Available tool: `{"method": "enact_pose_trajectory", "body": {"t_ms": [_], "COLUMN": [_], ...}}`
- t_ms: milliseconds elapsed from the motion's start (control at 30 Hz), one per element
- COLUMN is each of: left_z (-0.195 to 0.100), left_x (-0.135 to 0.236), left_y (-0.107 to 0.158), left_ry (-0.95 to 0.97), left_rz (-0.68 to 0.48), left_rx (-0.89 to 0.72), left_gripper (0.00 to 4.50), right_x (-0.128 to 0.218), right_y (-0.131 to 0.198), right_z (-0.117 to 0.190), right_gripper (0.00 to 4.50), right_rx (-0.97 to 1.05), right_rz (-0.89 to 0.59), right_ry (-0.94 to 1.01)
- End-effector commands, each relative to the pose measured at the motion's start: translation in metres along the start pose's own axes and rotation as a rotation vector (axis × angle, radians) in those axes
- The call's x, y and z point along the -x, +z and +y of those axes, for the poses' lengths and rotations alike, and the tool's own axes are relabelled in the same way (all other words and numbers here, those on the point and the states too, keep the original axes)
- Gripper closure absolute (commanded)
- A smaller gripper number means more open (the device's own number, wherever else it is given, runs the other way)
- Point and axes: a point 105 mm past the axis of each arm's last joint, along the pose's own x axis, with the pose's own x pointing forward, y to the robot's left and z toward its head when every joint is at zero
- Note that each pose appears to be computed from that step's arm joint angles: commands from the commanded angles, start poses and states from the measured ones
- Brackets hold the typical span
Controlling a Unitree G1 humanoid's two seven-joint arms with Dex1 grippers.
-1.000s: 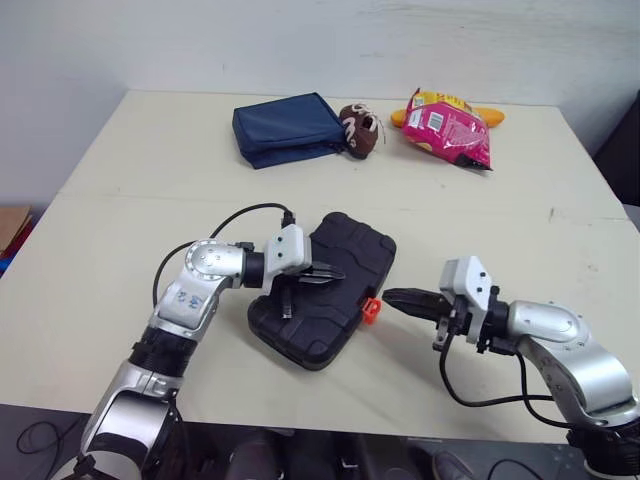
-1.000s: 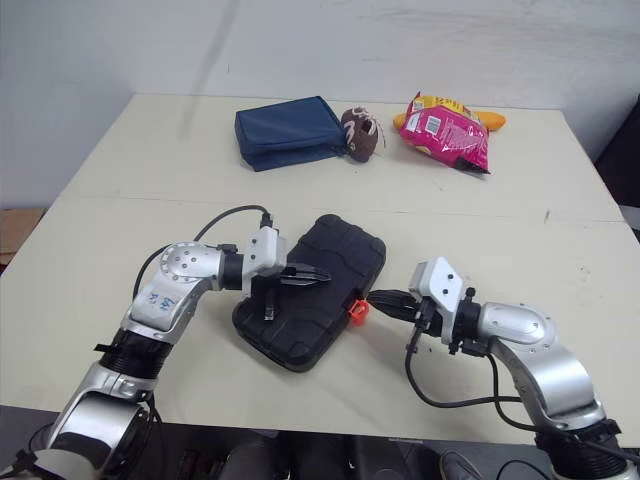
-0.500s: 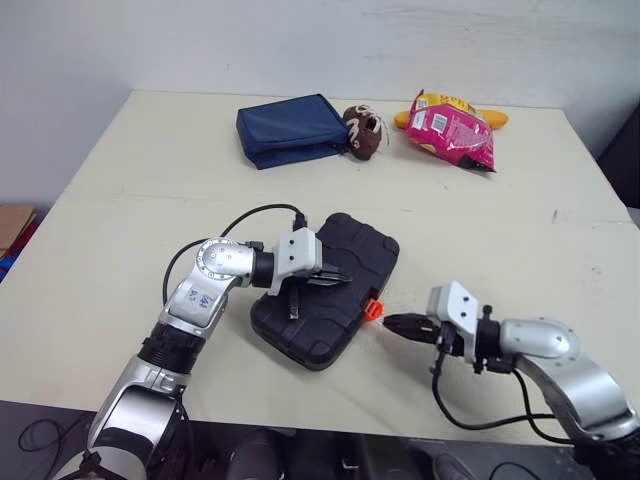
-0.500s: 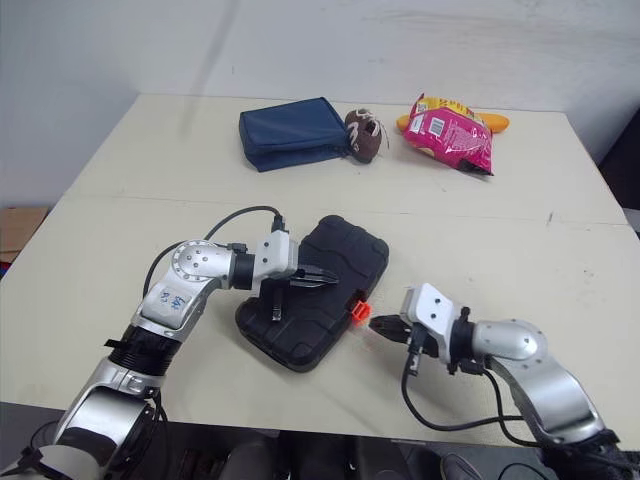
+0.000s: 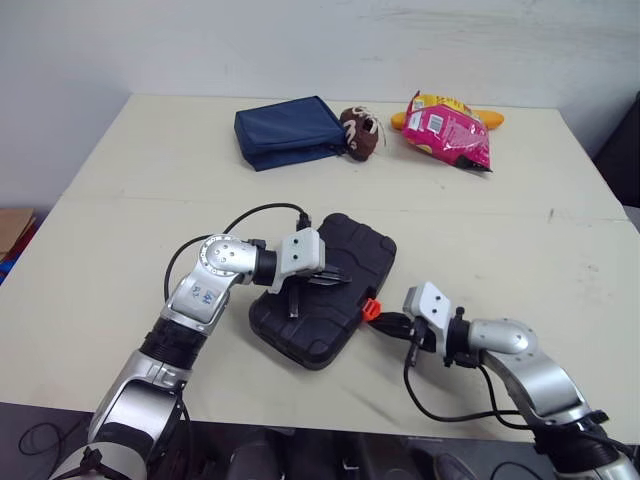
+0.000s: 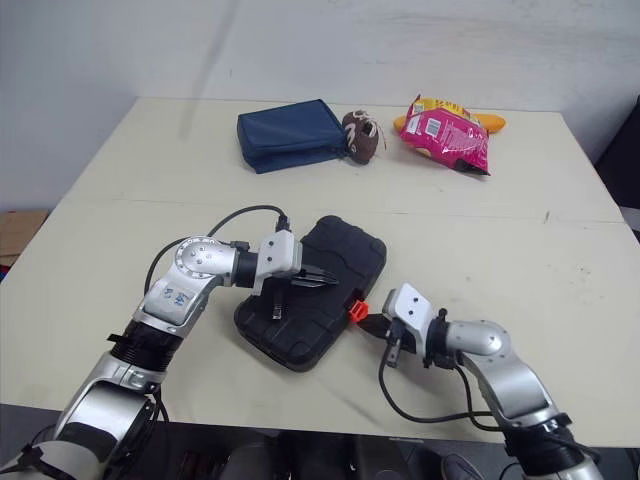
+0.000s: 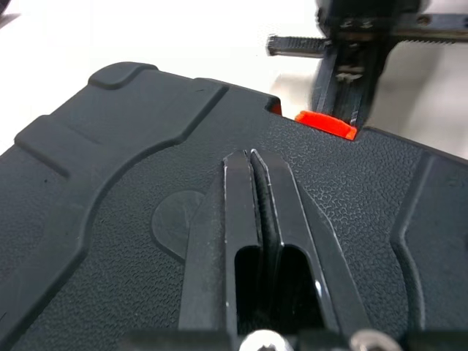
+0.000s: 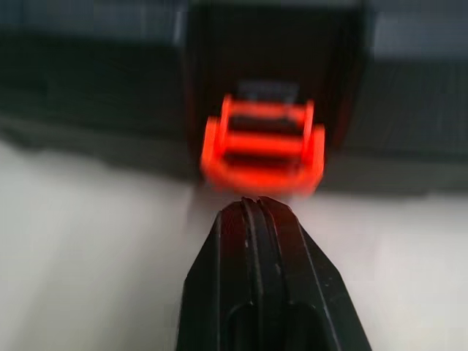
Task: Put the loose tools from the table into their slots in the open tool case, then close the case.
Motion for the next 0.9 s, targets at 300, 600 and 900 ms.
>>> {"method": "enact_pose_trajectory", "body": {"t_ms": [300,600,900], "left_z": [-0.025,-0.026,0.007], "left_x": [-0.008,-0.008,0.033], "left_y": [-0.059,-0.065,-0.012], "left_ry": [-0.085,-0.09,0.127], "left_rz": [0.148,0.151,-0.162], "left_rx": [0.11,0.125,0.073], "left_gripper": [4.46,4.46,4.46], "right_x": [0.008,0.006,0.045], "right_y": [0.063,0.072,0.078], "right_z": [0.002,0.0,-0.024], "right_gripper": [4.5,4.5,4.5], "right_rx": [0.063,0.072,0.084], "right_rz": [-0.214,-0.184,-0.17], "right_ry": [0.039,0.058,-0.037]}}
